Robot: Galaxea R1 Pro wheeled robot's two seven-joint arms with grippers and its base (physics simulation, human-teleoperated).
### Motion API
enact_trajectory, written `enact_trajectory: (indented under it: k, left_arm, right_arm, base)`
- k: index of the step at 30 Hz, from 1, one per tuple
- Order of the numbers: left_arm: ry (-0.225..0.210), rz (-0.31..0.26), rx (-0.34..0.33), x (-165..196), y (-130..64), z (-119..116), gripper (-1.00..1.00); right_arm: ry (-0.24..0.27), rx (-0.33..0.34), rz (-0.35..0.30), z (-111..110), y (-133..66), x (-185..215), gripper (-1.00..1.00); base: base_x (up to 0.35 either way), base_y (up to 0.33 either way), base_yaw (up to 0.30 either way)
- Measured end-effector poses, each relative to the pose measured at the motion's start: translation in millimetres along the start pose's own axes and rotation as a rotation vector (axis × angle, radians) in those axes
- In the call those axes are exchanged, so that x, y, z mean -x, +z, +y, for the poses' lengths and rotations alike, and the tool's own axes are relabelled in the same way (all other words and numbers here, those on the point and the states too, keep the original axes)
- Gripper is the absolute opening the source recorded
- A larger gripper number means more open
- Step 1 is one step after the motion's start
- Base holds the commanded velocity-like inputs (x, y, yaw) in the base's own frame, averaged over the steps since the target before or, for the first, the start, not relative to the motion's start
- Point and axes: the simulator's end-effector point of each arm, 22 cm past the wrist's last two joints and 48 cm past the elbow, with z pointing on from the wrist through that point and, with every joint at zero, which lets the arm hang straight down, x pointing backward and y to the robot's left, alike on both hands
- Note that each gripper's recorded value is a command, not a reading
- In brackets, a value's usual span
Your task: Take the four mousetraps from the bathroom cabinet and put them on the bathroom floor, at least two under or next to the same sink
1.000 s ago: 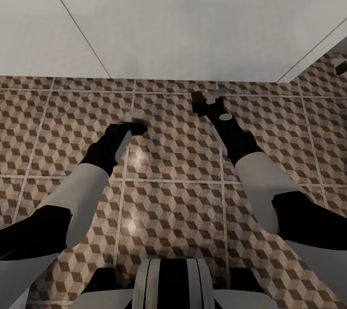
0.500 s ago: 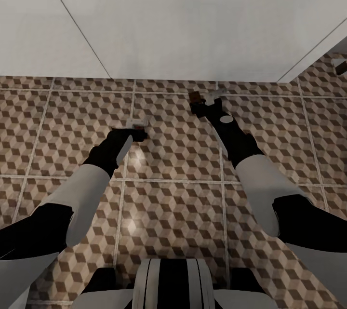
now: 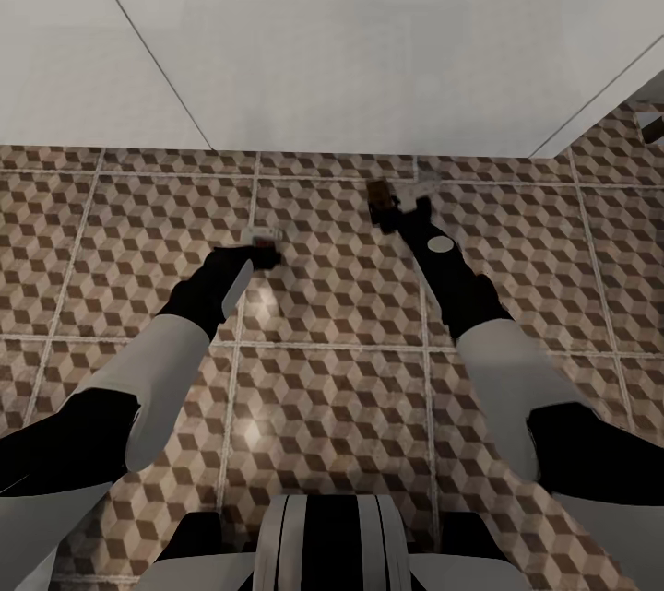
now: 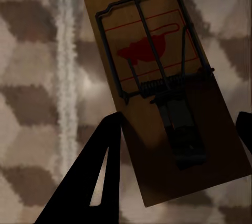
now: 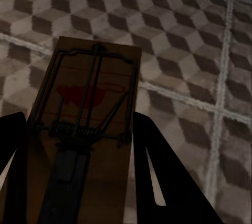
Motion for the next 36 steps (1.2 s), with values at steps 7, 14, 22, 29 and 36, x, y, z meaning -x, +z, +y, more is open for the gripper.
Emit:
enact_trajectory:
  k: [7, 14, 22, 29, 36]
  left_arm:
    - [-0.012, -0.083, -0.004, 32.6, -9.6, -0.8, -1.00]
    - [-0.018, -0.124, -0.007, 50.5, -16.7, -1.5, -1.00]
    - [-0.020, -0.160, -0.016, 66.2, -23.6, -3.5, -1.00]
    - [-0.022, -0.229, -0.028, 95.0, -38.9, -8.7, -1.00]
    - [-0.023, -0.237, -0.030, 98.1, -40.7, -9.2, -1.00]
  right_arm:
    - [0.005, -0.013, 0.037, 0.1, -3.7, -18.4, -1.00]
    - [0.015, -0.082, 0.176, -12.4, -7.4, -47.8, -1.00]
    - [0.012, -0.107, 0.183, -19.4, -8.7, -46.7, -1.00]
    - [0.011, -0.113, 0.153, -20.8, -7.8, -40.0, -1.00]
    - [0.011, -0.113, 0.152, -20.8, -7.8, -39.5, -1.00]
  base:
    - [0.000, 0.000, 0.000]
    - [0.000, 0.000, 0.000]
    - [0.000, 0.000, 0.000]
    - [0.000, 0.000, 0.000]
    - [0.000, 0.000, 0.000]
